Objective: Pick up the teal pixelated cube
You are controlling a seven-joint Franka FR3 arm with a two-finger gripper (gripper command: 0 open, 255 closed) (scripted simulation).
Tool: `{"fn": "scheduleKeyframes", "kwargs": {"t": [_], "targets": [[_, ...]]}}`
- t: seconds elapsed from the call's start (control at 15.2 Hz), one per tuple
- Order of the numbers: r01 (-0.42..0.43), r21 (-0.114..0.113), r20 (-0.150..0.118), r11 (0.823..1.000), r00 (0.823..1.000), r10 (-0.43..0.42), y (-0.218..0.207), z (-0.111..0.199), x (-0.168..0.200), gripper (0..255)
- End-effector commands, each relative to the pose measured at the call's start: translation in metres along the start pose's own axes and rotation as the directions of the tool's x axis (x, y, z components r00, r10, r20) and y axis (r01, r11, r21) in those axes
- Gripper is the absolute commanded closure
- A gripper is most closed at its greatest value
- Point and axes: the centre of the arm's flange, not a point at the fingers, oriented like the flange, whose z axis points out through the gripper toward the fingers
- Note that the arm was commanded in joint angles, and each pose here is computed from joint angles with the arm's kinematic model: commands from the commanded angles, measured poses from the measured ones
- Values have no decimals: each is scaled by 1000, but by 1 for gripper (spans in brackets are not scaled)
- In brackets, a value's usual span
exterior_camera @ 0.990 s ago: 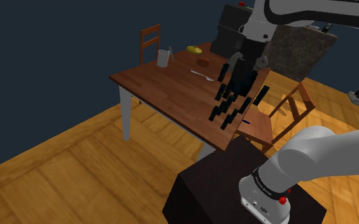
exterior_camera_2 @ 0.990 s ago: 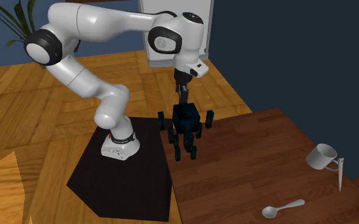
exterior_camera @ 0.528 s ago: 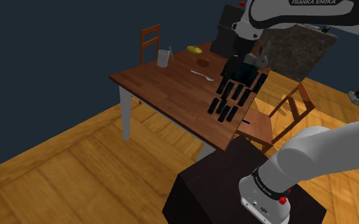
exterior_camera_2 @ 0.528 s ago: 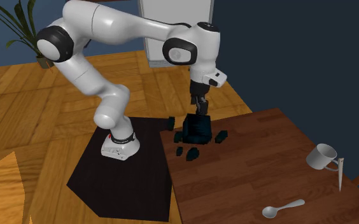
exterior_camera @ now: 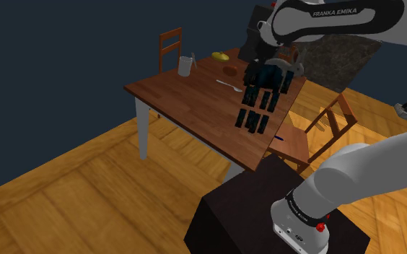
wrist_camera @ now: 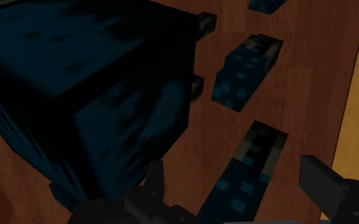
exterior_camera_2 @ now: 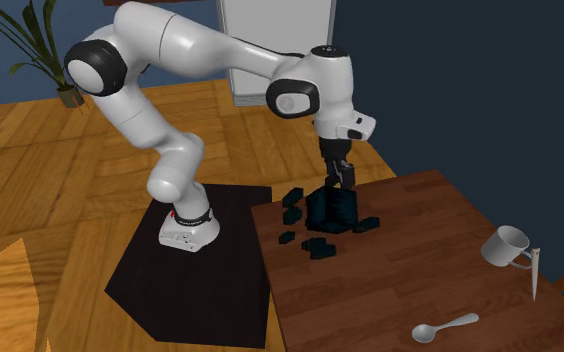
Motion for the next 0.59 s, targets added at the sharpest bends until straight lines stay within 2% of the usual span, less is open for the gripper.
{"fn": "scheduleKeyframes", "kwargs": {"t": [0.0, 0.13, 0.2, 0.26, 0.33, 0.4, 0.46, 0.53], "targets": [[-15, 108, 239, 994, 971, -12, -17, 47, -33, 0], [-15, 108, 239, 994, 971, -12, -17, 47, -33, 0], [-13, 101, 243, 995, 970, -12, -28, 50, -25, 255], [-12, 106, 239, 994, 971, -14, -13, 48, -12, 255], [-12, 102, 239, 995, 971, -13, -24, 48, -21, 255], [-12, 107, 237, 994, 971, -14, -17, 47, -21, 255], [-13, 101, 242, 995, 970, -11, -25, 58, -19, 255], [-14, 102, 241, 995, 970, -11, -16, 60, 0, 255]]}}
